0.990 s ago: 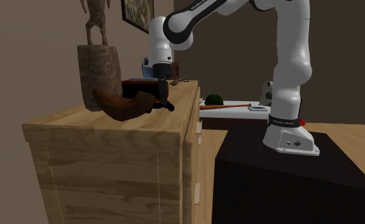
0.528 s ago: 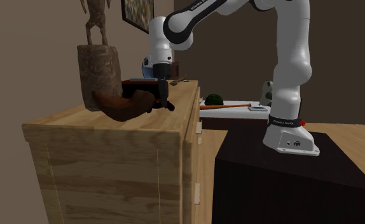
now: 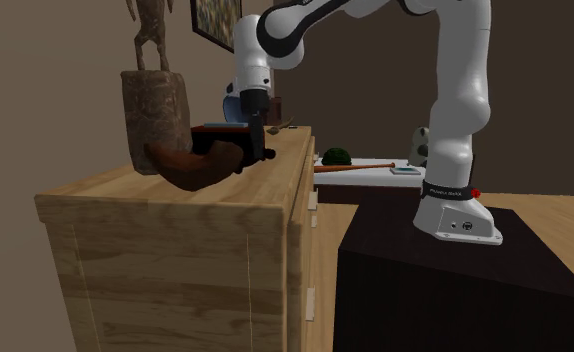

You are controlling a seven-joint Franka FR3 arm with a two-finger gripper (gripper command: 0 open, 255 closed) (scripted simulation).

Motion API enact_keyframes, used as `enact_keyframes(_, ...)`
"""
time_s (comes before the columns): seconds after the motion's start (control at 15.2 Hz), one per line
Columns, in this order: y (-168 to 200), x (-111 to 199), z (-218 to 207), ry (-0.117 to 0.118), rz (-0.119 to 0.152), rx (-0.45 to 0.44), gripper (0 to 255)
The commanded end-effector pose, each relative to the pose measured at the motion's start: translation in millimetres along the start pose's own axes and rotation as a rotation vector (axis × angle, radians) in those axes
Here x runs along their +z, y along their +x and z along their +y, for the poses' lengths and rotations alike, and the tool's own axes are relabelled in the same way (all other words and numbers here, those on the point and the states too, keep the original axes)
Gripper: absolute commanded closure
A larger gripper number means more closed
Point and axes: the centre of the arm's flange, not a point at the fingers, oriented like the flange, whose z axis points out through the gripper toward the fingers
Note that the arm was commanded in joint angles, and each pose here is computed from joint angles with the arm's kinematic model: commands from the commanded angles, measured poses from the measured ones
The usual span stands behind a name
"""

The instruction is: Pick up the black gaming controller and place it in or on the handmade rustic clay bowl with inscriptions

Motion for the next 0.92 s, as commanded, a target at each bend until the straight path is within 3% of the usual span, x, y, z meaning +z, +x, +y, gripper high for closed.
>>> enact_keyframes(0.0,0,-11,-3,0.0,0.0,0.0,255)
enact_keyframes(0.86,-4,-79,-17,0.0,0.0,0.0,255)
